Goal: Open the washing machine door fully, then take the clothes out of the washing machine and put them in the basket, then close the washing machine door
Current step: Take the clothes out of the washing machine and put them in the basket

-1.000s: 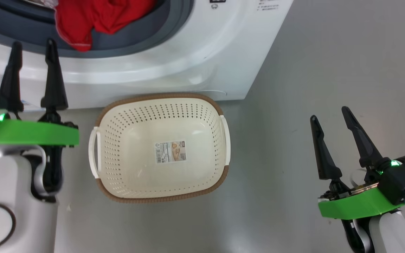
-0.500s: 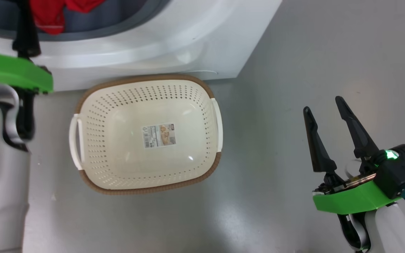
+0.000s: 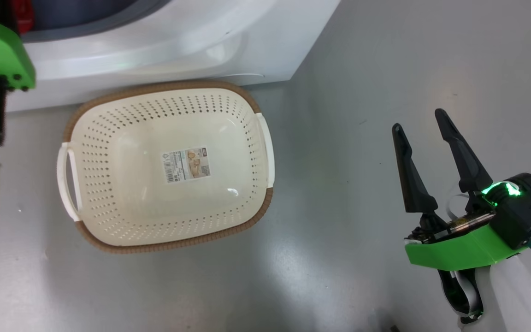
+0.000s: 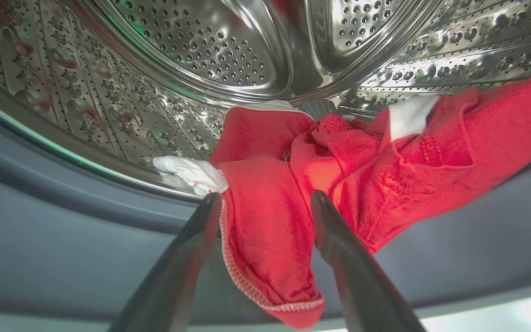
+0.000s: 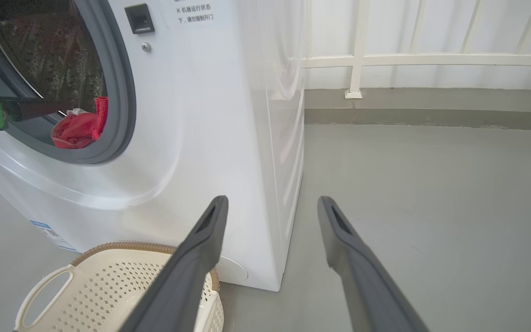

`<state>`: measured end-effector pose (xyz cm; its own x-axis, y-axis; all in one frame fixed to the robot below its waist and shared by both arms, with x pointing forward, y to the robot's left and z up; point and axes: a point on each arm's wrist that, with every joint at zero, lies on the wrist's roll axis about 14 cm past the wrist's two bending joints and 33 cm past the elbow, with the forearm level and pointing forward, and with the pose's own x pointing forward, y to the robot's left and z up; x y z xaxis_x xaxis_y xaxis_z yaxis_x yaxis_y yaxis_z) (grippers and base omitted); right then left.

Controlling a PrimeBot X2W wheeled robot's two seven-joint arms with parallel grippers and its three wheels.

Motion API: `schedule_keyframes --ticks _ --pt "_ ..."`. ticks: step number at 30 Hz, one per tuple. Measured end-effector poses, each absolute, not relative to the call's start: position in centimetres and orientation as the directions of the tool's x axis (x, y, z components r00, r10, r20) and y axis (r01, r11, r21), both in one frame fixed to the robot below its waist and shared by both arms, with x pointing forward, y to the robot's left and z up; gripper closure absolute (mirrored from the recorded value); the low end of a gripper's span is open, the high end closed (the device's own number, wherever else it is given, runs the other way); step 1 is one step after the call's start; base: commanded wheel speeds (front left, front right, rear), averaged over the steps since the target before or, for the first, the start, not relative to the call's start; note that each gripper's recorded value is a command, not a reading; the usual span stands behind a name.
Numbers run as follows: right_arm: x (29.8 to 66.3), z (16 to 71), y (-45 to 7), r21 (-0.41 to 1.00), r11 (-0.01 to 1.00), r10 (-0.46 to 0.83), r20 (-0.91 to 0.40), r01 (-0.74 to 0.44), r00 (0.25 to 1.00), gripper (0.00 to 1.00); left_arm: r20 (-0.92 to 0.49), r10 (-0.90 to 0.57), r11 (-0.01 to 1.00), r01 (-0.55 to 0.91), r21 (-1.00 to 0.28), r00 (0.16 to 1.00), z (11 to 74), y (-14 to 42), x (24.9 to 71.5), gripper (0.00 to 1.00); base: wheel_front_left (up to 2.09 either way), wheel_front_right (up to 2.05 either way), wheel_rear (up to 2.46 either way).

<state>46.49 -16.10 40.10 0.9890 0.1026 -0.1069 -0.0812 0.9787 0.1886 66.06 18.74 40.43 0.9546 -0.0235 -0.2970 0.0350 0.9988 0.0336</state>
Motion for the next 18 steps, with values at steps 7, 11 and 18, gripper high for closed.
schedule_keyframes --ticks 7,11,18 --pt "46.7 39.9 -16.7 0.204 0.977 0.085 -0.110 -0.061 0.990 0.00 -0.371 0.006 0.986 0.057 0.158 0.929 38.6 19.7 67.3 0.00 0.00 0.00 0.00" --pt "46.5 39.4 -16.7 0.215 0.975 0.084 -0.123 -0.056 0.989 0.00 -0.405 0.023 0.973 0.073 0.220 0.914 37.5 20.1 67.8 0.00 0.00 0.00 0.00" --pt "46.4 39.2 -17.0 0.242 0.969 0.074 -0.131 -0.041 0.989 0.00 -0.474 0.027 0.961 0.108 0.256 0.880 35.5 19.5 68.3 0.00 0.00 0.00 0.00"
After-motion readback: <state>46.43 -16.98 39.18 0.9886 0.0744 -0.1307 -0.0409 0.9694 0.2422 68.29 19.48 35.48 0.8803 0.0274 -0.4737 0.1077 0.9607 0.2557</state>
